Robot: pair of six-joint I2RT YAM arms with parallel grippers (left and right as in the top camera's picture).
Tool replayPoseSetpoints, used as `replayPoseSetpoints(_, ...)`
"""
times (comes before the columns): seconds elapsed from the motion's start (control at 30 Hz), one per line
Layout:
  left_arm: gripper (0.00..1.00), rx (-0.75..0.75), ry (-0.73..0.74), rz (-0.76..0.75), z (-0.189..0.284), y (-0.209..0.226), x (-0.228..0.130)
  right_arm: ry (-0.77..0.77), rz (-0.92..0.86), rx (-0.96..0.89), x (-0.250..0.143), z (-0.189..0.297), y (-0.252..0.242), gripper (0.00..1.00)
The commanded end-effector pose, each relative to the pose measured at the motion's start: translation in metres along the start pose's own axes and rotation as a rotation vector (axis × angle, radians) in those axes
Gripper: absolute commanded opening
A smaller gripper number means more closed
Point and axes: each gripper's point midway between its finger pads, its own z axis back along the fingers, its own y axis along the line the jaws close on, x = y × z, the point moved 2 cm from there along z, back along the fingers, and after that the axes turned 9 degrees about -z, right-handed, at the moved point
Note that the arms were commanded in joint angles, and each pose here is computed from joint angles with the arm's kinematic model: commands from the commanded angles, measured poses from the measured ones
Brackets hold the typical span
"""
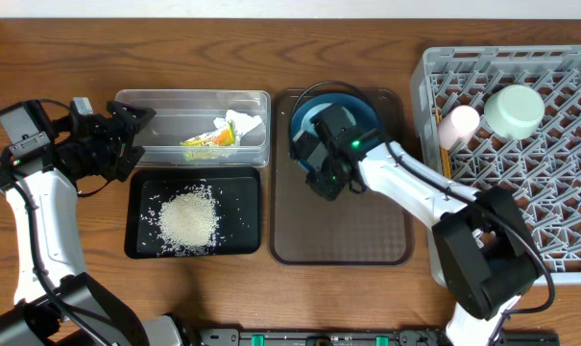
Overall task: Sort waste into correct bins and load items into the dishwasher rack
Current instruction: 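Lower the right gripper and grasp the light-blue bowl's rim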
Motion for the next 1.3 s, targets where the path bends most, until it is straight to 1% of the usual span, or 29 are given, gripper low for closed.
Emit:
replayPoseSetpoints(0.0, 0.94, -0.011, -0.001, 0.006, 0.002, -0.003, 0.001, 0.044, 0.024, 0.026, -0.008, -0.001, 0.015, 0.27)
replayPoseSetpoints(0.03, 0.94, -0.011, -0.001, 0.006, 0.002, -0.003, 0.001, 0.066, 0.023, 0.031, -0.013, 0.000, 0.017, 0.30)
replayPoseSetpoints(0.17, 0.94, -0.011, -0.001, 0.006, 0.002, -0.003, 0.001, 0.143, 0.014, 0.044, -0.031, 0.006, 0.023, 0.34)
replayPoseSetpoints(0.37, 0.94, -0.011, -0.001, 0.006, 0.002, -0.003, 0.001, 0.254, -0.007, 0.061, -0.056, 0.022, 0.029, 0.36)
replayPoseSetpoints(0.47, 0.94, -0.011, -0.001, 0.006, 0.002, -0.003, 0.001, 0.261, -0.008, 0.062, -0.060, 0.032, 0.031, 0.38)
replayPoseSetpoints(0.57, 0.94, -0.011, -0.001, 0.006, 0.002, -0.003, 0.001, 0.225, 0.000, 0.057, -0.055, 0.044, 0.033, 0.40)
replayPoseSetpoints(0.73, 0.94, -0.011, -0.001, 0.006, 0.002, -0.003, 0.001, 0.111, 0.021, 0.040, -0.036, 0.064, 0.034, 0.46)
replayPoseSetpoints(0.8, 0.94, -0.011, -0.001, 0.006, 0.002, -0.003, 0.001, 0.043, 0.033, 0.029, -0.024, 0.074, 0.034, 0.51)
replayPoseSetpoints(0.83, 0.94, -0.011, -0.001, 0.006, 0.002, -0.003, 0.001, 0.020, 0.038, 0.026, -0.020, 0.077, 0.034, 0.55)
replayPoseSetpoints(0.87, 0.94, -0.011, -0.001, 0.006, 0.002, -0.003, 0.001, -0.008, 0.043, 0.021, -0.015, 0.081, 0.034, 0.61)
replayPoseSetpoints(0.9, 0.94, -0.011, -0.001, 0.006, 0.002, -0.003, 0.001, -0.037, 0.048, 0.017, -0.010, 0.085, 0.034, 0.64)
replayPoseSetpoints(0.93, 0.94, -0.011, -0.001, 0.006, 0.002, -0.003, 0.001, -0.057, 0.052, 0.014, -0.006, 0.087, 0.034, 0.65)
replayPoseSetpoints(1.0, 0.94, -0.011, -0.001, 0.006, 0.002, -0.003, 0.001, -0.085, 0.059, 0.009, 0.000, 0.088, 0.033, 0.62)
replayPoseSetpoints(1.07, 0.94, -0.011, -0.001, 0.006, 0.002, -0.003, 0.001, -0.081, 0.107, 0.009, 0.000, 0.085, 0.034, 0.59)
replayPoseSetpoints(1.1, 0.94, -0.011, -0.001, 0.006, 0.002, -0.003, 0.001, -0.075, 0.138, 0.012, -0.001, 0.083, 0.036, 0.55)
replayPoseSetpoints(1.13, 0.94, -0.011, -0.001, 0.006, 0.002, -0.003, 0.001, -0.068, 0.157, 0.013, -0.001, 0.080, 0.037, 0.50)
replayPoseSetpoints(1.27, 0.94, -0.011, -0.001, 0.007, 0.002, -0.003, 0.001, -0.054, 0.174, 0.020, 0.000, 0.069, 0.040, 0.46)
